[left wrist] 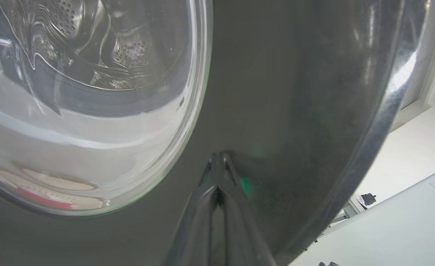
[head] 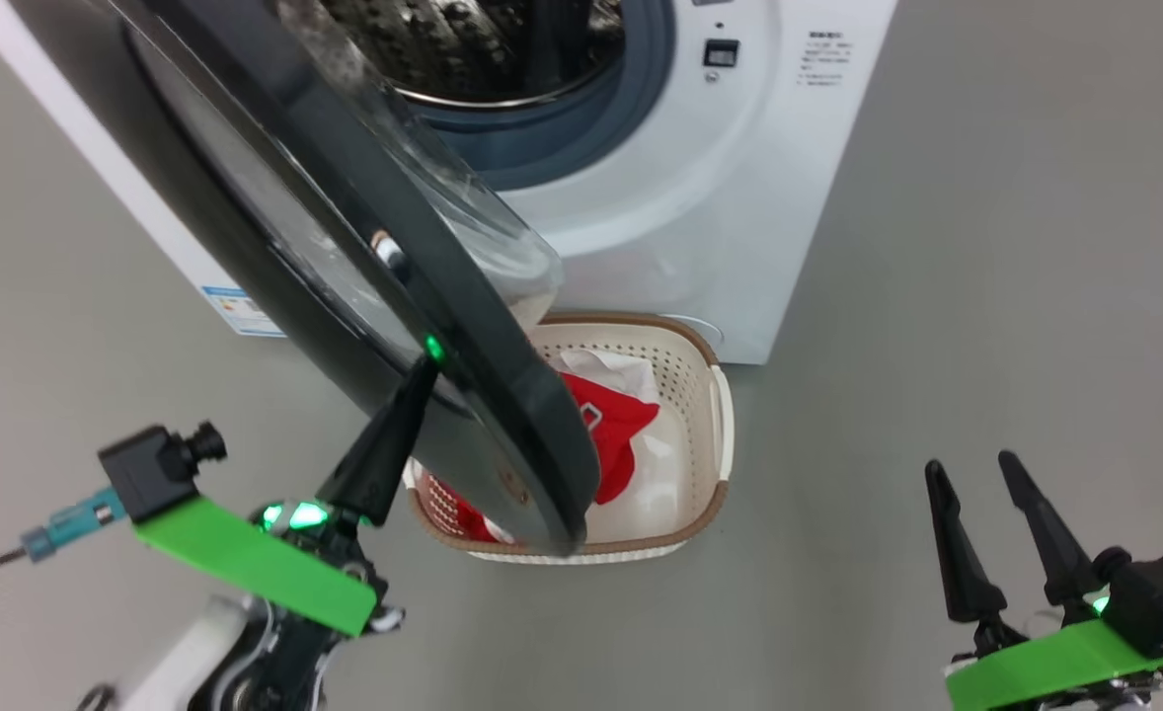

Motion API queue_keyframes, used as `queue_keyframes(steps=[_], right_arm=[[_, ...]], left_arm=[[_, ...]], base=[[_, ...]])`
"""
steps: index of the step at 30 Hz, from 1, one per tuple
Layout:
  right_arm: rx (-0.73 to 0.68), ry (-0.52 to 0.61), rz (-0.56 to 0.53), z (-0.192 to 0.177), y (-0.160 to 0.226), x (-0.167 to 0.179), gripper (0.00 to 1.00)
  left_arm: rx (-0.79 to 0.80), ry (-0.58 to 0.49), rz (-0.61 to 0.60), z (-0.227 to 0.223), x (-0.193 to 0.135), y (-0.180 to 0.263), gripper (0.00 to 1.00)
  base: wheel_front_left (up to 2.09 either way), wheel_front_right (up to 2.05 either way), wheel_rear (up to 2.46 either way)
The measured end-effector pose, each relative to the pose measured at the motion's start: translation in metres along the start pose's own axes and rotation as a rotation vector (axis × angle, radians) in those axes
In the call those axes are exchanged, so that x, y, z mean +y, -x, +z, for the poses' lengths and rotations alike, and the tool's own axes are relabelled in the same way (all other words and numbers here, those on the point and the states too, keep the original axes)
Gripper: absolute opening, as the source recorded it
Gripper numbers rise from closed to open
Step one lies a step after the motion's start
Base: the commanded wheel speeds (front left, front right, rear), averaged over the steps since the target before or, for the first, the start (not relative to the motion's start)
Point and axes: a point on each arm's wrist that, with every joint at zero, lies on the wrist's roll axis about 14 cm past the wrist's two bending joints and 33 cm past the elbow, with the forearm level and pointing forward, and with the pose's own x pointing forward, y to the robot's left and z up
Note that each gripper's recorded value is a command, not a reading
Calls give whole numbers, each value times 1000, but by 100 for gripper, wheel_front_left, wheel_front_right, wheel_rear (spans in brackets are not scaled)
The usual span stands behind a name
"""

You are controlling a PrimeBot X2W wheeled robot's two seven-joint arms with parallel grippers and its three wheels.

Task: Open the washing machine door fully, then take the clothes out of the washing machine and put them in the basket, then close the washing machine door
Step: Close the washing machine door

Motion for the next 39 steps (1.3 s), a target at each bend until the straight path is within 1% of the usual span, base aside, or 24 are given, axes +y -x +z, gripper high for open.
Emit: queue_keyframes(steps=[3,12,18,31,39], right_arm=[[-19,-1,-20,5,-4,-7,100],[-21,-12,-90,3,-4,-27,100],[-26,-10,-132,4,-4,-40,100],[-14,-4,-193,-1,-1,-60,100],[-31,2,-208,6,-1,-66,100]], left_arm=[[7,-1,-14,-3,0,-18,0],[46,17,-96,-16,-14,-69,0],[70,35,-116,-24,-13,-95,0],[90,13,-108,-35,0,-141,0],[67,3,-92,-30,6,-160,0]], base=[[0,0,0],[0,0,0],[0,0,0],[0,0,0],[0,0,0]])
